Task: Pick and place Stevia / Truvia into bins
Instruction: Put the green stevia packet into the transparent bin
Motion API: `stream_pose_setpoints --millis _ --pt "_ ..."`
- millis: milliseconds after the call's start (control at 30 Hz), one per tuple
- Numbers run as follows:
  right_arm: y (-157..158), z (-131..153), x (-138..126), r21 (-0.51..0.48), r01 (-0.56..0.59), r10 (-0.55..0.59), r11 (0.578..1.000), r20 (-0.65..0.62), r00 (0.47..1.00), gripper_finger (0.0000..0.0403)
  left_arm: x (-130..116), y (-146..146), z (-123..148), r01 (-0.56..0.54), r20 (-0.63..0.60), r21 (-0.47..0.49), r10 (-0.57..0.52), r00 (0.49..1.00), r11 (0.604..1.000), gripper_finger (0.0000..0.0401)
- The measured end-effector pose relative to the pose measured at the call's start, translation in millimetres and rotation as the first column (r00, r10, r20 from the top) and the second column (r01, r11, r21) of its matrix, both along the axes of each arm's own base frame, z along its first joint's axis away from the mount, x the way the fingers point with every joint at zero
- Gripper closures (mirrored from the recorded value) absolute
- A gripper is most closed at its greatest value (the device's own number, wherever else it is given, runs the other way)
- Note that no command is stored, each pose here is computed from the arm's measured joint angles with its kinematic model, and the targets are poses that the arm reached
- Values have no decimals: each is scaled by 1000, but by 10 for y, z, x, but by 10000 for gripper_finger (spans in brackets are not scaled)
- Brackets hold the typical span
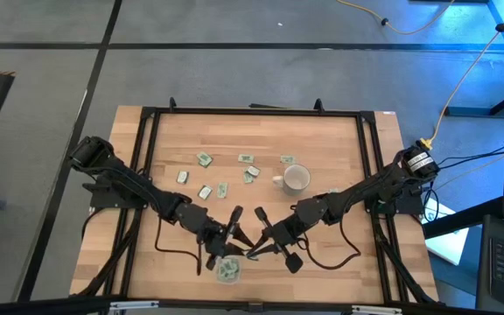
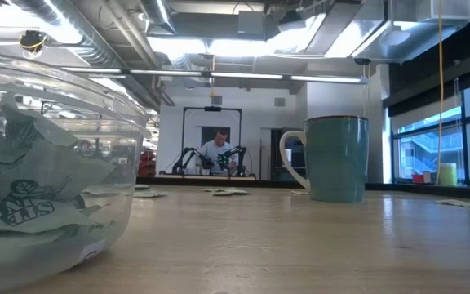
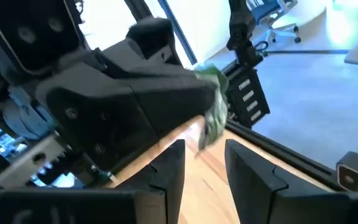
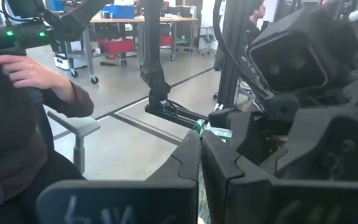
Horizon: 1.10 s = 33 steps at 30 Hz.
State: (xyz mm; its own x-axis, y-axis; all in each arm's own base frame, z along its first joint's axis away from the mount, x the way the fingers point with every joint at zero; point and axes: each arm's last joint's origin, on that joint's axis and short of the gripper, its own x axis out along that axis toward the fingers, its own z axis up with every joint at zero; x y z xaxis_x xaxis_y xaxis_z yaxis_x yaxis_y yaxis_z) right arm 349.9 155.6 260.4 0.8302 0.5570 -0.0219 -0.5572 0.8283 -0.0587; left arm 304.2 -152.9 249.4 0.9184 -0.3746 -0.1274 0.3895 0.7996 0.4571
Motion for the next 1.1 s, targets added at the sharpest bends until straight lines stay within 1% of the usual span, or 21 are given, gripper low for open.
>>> stream_pose_setpoints --millis 100,233,300,467,600,700,833,1100 --pt "-2 1 1 -2 1 -1 1000 1 1000 397 0 -4 15 14 15 0 -14 1000 1000 295" --pt "-5 -1 3 -20 1 -1 1000 12 1000 397 -11 -26 15 98 12 -9 -98 995 995 299" --pt "-5 -1 3 -23 2 -2 1000 13 1000 397 -14 -31 14 119 10 -11 -119 993 993 299" --pt "-6 -1 2 -24 2 -1 1000 12 1000 397 -14 -32 16 119 12 -11 -119 993 993 300" --pt "-6 -3 2 -24 2 -2 1000 10 1000 397 5 3 23 89 19 -12 -89 996 996 300" --pt "-6 -4 1 -26 2 -2 1000 7 1000 397 14 23 22 89 19 -12 -89 996 996 304" --pt "-6 -8 1 -27 2 -2 1000 3 1000 397 14 22 22 94 18 -14 -94 995 995 321" --pt "-7 -14 1 -29 3 -3 1000 -3 1000 397 14 21 22 95 18 -13 -95 995 995 376"
